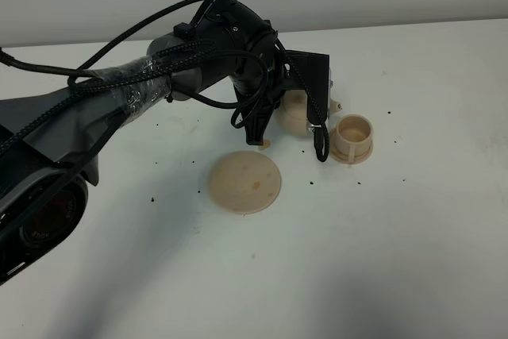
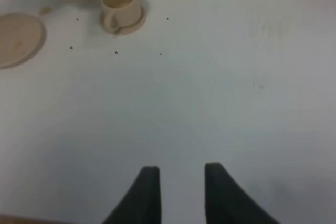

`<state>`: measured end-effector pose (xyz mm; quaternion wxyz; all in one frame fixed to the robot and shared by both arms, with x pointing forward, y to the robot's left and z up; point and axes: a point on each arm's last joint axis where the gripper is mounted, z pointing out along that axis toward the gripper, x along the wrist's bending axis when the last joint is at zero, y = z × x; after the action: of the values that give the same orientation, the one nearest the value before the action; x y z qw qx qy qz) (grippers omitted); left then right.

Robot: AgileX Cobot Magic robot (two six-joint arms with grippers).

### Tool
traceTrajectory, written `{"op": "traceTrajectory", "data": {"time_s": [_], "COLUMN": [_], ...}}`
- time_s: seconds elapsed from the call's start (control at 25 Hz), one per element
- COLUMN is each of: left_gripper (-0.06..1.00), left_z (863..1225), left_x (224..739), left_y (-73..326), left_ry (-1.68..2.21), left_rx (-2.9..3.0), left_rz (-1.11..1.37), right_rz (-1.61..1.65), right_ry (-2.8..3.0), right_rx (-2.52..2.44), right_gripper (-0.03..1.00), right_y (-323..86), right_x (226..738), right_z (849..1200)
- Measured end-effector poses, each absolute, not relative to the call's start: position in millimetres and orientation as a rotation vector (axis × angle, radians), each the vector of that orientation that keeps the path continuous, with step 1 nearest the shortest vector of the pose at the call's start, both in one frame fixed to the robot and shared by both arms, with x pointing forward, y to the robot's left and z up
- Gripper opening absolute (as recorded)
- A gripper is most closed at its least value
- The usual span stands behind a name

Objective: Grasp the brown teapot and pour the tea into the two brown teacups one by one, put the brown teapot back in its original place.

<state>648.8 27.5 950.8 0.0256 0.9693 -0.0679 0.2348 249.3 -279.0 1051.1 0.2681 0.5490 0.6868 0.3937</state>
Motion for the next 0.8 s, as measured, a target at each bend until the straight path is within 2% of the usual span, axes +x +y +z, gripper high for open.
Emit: {"op": "traceTrajectory", "data": {"time_s": [0.8], "left_gripper": [0.16], "left_z": [946], "left_x": [643], "left_y": [13], "left_ry": [-0.288], "left_rx": [3.002], "left_rz": [0.804], "right_rz": [1.062], "right_ry": [1.853], "right_rx": [1.481], "right_gripper": [0.24], "right_y": [-279], "right_x": [249], "right_z": [1051]}}
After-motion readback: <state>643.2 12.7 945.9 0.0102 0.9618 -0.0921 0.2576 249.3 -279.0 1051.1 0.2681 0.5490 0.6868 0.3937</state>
